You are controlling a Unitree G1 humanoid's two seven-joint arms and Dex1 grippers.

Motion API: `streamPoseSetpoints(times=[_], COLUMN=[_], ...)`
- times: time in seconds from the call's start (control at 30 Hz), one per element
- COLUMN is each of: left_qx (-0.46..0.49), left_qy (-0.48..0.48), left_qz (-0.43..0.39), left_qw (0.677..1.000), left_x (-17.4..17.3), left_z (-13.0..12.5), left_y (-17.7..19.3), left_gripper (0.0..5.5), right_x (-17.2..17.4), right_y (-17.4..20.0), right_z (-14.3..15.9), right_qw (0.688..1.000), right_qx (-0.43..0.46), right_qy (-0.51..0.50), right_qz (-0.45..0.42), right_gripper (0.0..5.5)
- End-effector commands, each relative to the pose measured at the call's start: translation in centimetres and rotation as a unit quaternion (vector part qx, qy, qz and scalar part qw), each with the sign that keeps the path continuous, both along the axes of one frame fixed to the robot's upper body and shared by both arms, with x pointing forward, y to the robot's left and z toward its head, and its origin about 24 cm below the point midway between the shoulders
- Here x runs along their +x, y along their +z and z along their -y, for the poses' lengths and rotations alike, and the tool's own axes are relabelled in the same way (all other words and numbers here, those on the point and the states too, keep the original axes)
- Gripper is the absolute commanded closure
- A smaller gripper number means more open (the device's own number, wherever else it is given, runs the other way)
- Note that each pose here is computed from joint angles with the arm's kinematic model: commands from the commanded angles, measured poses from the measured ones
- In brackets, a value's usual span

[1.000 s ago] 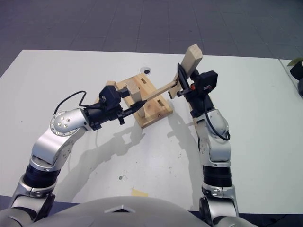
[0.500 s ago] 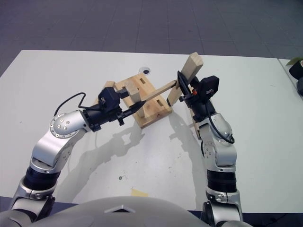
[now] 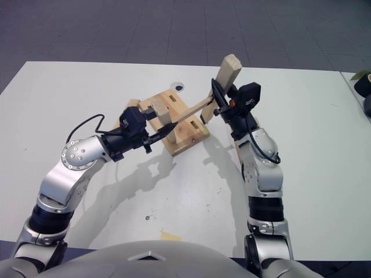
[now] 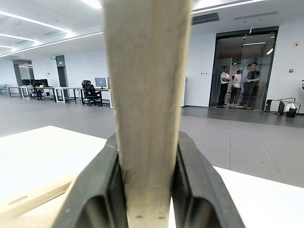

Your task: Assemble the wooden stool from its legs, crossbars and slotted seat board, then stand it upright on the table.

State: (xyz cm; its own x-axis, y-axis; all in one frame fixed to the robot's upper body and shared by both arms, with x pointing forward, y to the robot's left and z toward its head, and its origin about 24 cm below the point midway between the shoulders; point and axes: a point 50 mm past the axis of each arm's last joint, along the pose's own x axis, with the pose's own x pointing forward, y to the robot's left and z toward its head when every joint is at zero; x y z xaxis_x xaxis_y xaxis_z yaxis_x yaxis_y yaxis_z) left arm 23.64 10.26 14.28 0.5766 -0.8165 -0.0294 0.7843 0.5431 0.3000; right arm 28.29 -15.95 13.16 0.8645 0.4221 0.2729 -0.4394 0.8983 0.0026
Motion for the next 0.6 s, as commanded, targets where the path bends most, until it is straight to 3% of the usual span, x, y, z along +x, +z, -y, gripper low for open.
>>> streamPoseSetpoints(times=[0.03, 0.23, 0.6], left_qx=[0.035, 0.038, 0.043], left_qy=[0.011, 0.011, 0.006], left_qz=[-0.019, -0.017, -0.015], left_qw=[0.999, 0.999, 0.999], left_x=[0.1, 0.1, 0.1], left_z=[-0.7, -0.6, -0.5], left_y=[-1.1, -1.2, -1.2], left_gripper=[3.45, 3.45, 3.45], right_x=[0.0, -1.5, -2.1], right_y=[0.1, -0.1, 3.5], right_z=[-0.8, -1.6, -2.8], right_qw=[1.0, 0.996, 0.992], right_qx=[-0.014, -0.01, -0.028], right_qy=[0.024, 0.09, 0.112], right_qz=[0.006, -0.008, 0.048], right_gripper=[4.48, 4.48, 4.48])
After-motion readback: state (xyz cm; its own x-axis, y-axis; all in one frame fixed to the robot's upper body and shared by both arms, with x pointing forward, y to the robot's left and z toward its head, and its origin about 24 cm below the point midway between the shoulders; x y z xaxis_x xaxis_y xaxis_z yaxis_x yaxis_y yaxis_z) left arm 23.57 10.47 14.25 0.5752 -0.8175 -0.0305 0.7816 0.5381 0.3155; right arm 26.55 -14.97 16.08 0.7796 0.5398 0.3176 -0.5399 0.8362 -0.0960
